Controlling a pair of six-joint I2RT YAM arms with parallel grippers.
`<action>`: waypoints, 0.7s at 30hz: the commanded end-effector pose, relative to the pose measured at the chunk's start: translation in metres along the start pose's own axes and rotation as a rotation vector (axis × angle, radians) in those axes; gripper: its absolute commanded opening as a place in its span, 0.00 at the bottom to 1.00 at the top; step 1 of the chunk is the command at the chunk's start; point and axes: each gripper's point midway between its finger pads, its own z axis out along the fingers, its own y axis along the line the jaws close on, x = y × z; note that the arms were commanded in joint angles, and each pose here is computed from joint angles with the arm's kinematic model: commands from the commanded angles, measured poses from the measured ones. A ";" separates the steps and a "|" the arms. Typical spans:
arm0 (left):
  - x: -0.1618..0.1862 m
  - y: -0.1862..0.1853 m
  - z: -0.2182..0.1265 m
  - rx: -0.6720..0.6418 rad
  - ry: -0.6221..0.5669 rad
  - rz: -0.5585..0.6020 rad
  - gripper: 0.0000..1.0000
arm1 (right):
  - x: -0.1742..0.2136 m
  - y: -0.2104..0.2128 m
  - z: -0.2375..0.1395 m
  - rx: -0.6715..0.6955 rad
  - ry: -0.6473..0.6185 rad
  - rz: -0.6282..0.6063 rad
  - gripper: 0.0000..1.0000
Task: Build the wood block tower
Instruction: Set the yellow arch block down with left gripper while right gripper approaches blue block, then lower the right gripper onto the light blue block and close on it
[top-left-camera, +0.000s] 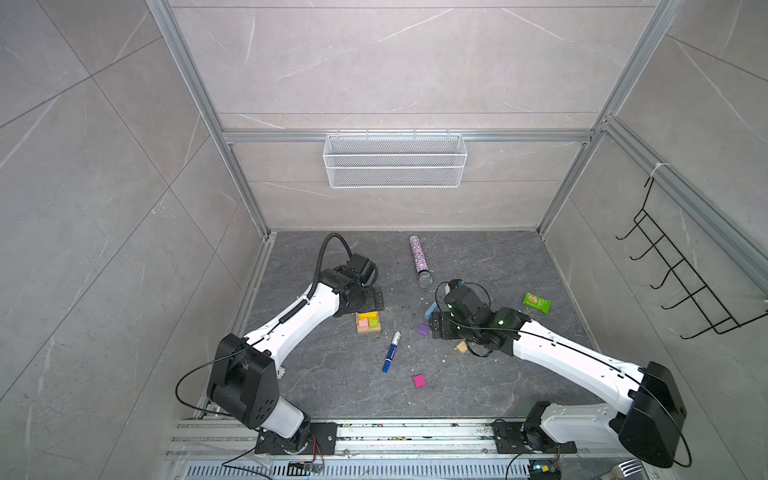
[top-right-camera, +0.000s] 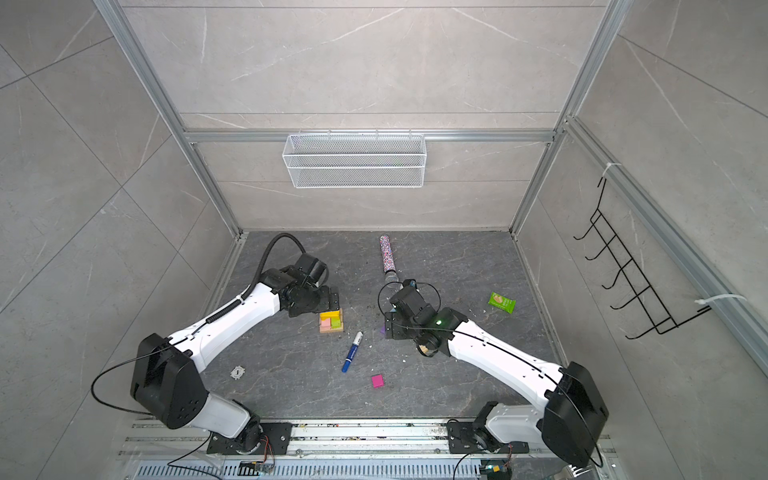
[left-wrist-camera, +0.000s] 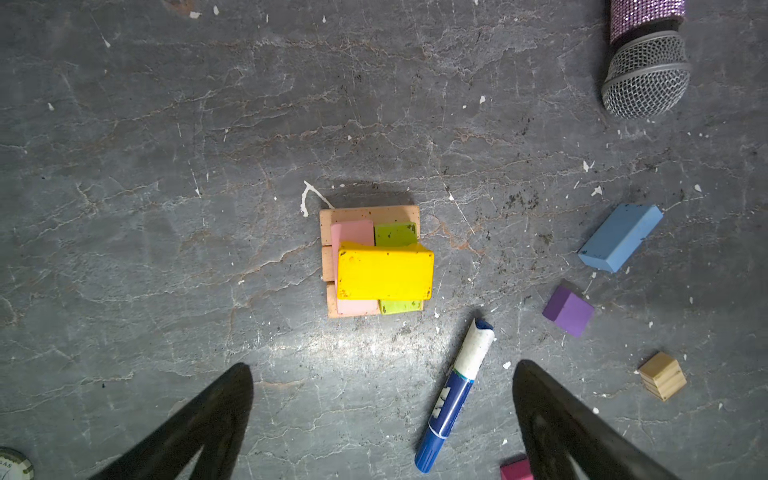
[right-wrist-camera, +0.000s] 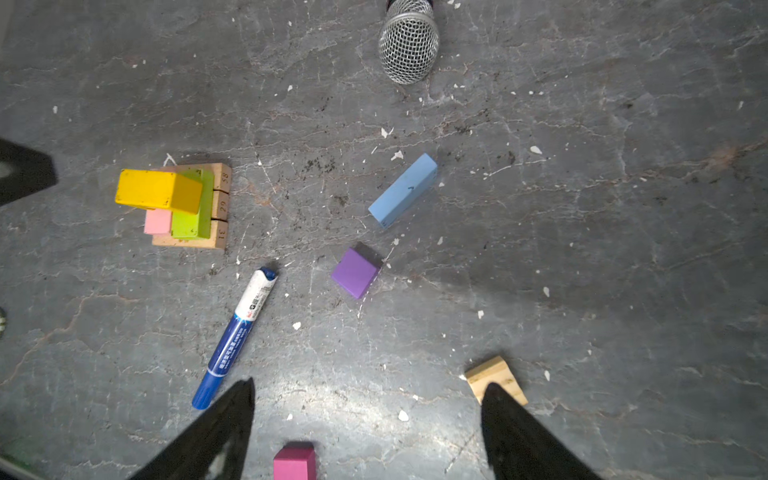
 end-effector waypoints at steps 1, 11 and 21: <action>0.015 0.007 -0.014 0.016 0.021 0.020 1.00 | -0.013 -0.001 0.015 0.017 0.002 0.075 0.75; 0.042 0.027 -0.029 0.017 0.021 0.016 1.00 | -0.031 -0.002 0.064 0.057 0.046 0.185 0.59; 0.063 0.041 -0.028 0.003 0.035 0.003 1.00 | -0.037 -0.021 0.108 0.102 0.085 0.310 0.53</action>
